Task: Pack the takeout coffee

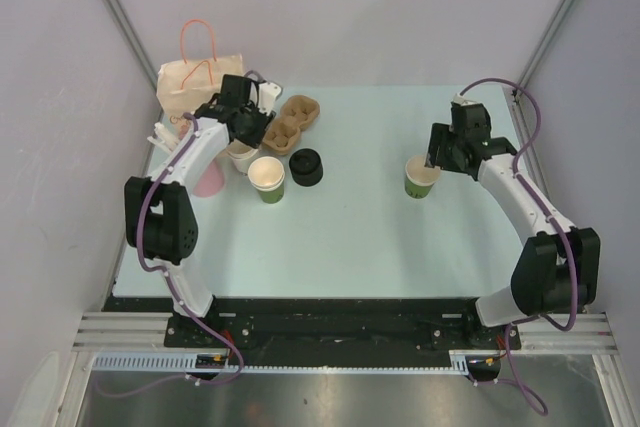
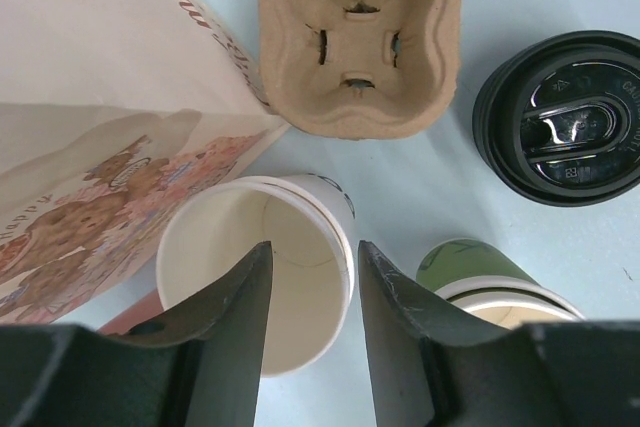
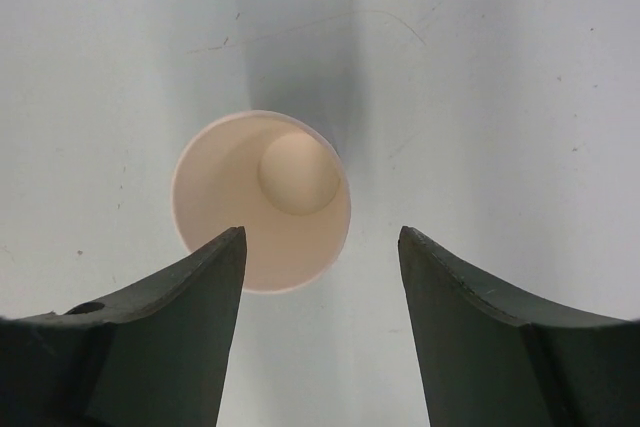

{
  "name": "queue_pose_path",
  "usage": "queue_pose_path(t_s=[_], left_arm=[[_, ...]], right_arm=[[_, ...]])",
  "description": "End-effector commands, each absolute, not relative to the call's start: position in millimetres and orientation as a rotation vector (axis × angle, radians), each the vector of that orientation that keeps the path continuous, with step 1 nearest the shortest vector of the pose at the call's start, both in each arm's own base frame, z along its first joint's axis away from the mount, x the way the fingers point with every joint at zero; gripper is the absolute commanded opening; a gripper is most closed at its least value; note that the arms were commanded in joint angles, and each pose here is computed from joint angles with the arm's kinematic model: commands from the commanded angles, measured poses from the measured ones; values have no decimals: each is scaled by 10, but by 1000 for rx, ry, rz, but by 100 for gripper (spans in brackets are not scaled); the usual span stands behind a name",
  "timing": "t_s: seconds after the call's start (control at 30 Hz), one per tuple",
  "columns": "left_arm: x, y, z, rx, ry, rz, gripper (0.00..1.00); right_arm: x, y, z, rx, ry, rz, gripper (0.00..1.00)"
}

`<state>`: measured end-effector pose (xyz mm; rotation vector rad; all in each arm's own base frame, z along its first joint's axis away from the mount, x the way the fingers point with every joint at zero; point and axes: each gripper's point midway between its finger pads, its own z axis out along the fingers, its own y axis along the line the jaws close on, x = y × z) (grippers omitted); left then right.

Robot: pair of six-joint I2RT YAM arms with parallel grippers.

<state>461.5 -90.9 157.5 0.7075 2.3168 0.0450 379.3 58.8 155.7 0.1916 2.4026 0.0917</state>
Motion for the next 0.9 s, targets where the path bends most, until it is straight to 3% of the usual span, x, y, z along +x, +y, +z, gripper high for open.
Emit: queue_pose_path(t_s=[0.0, 0.13, 0.27, 0.47, 0.53, 0.57, 0.87], left_arm=[[4601, -1003, 1626, 769, 2274, -24, 45], [4650, -907, 1493, 760, 2312, 41, 40], [4648, -910, 1448, 760, 2322, 37, 26], [4616, -876, 1435, 754, 2331, 54, 24], [4602, -875, 1469, 754, 2323, 54, 16], [4596, -877, 1487, 752, 2320, 51, 1], [4511, -780, 1756, 805, 2243, 155, 0]], right_arm=[[3718, 544, 1738, 180, 2366, 70, 68], [3675, 536, 1782, 178, 2363, 68, 68], [3617, 512, 1831, 180, 2360, 58, 68], [3580, 498, 1925, 176, 2337, 59, 68], [3566, 486, 1988, 185, 2318, 62, 68], [3565, 498, 2001, 185, 2313, 66, 68], [3597, 984, 2259, 109, 2206, 179, 67]])
